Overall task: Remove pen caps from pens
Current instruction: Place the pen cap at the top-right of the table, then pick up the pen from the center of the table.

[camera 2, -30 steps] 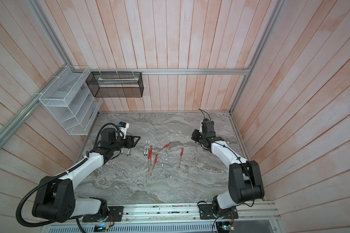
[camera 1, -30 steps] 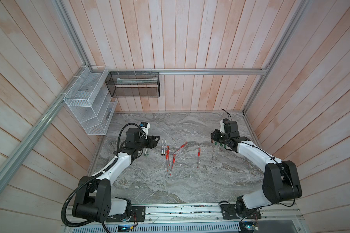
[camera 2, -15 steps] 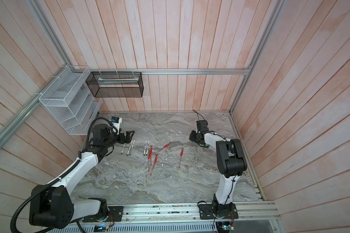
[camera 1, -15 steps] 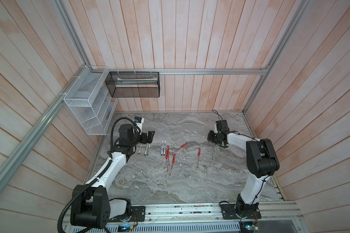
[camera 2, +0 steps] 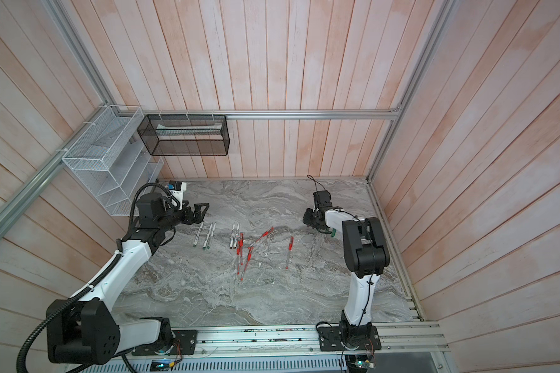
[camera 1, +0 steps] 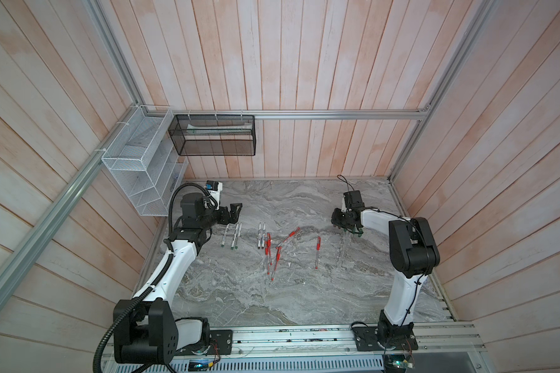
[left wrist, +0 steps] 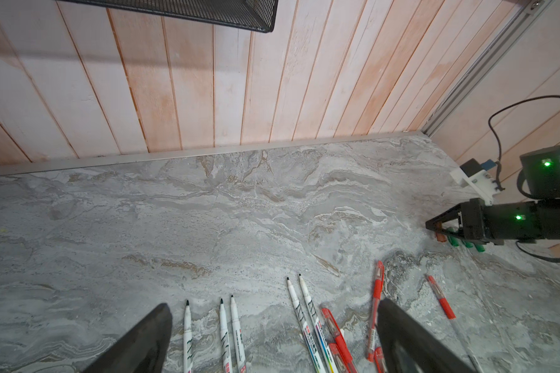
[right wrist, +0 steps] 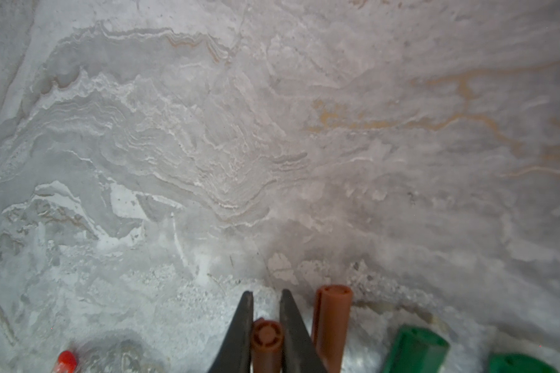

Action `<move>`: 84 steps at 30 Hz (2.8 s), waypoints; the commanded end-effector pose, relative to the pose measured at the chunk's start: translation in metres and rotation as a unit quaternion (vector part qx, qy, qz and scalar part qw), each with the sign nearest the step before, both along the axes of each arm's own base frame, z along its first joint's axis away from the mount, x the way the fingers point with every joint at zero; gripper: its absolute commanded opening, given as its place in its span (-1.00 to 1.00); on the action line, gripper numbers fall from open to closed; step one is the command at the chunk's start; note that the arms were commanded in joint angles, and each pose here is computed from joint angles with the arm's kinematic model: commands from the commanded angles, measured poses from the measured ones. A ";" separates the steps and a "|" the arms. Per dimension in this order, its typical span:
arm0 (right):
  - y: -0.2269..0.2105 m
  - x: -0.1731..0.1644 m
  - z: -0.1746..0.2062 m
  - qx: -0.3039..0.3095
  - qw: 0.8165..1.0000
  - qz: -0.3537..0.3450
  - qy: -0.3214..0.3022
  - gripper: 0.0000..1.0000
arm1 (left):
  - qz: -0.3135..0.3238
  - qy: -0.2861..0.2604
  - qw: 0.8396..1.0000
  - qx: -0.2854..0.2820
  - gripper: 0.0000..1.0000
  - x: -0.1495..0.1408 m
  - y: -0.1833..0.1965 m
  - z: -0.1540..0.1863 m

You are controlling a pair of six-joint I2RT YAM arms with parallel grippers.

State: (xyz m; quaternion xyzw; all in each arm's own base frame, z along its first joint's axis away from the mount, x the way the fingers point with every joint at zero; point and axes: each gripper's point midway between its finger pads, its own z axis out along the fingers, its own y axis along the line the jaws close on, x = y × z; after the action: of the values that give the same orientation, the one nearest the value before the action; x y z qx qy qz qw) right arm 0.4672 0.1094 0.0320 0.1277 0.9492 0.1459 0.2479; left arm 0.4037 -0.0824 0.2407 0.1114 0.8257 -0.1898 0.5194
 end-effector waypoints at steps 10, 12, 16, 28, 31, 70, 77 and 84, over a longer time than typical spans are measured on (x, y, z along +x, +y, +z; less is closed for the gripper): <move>-0.009 -0.007 0.052 -0.019 0.999 -0.006 -0.029 -0.39 | -0.037 0.001 0.999 -0.016 1.00 -0.012 0.001 -0.001; 0.000 -0.019 0.059 -0.013 0.999 0.000 -0.030 -0.38 | -0.031 0.001 0.999 -0.020 1.00 -0.012 0.005 0.004; 0.015 -0.044 0.063 -0.013 0.999 0.012 -0.027 -0.38 | -0.032 -0.005 0.999 -0.014 1.00 -0.012 0.010 0.002; 0.069 -0.124 0.029 -0.010 0.998 0.040 0.045 -0.45 | -0.017 0.003 1.000 -0.011 1.00 -0.008 0.021 -0.002; 0.076 -0.134 0.022 -0.014 0.997 0.047 0.051 -0.46 | -0.018 0.001 1.000 -0.012 0.99 -0.008 0.021 -0.004; 0.121 -0.096 0.072 0.127 0.990 0.045 -0.031 -1.00 | -0.100 0.000 0.992 -0.081 0.99 -0.022 -0.006 0.008; 0.160 -0.084 0.139 0.288 0.950 0.052 -0.104 -1.00 | -0.143 0.010 0.981 -0.130 1.00 -0.033 -0.027 0.010; 0.193 -0.087 0.183 0.331 0.923 0.091 -0.175 -1.00 | -0.218 0.042 0.964 -0.150 1.00 -0.049 -0.073 0.002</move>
State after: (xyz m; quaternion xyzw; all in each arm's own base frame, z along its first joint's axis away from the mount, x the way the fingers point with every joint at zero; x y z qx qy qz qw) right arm 0.3818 0.2852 0.1842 0.1081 0.8321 0.4443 0.3141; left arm 0.3634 -0.1371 0.2441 0.1801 0.7768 -0.3878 0.4624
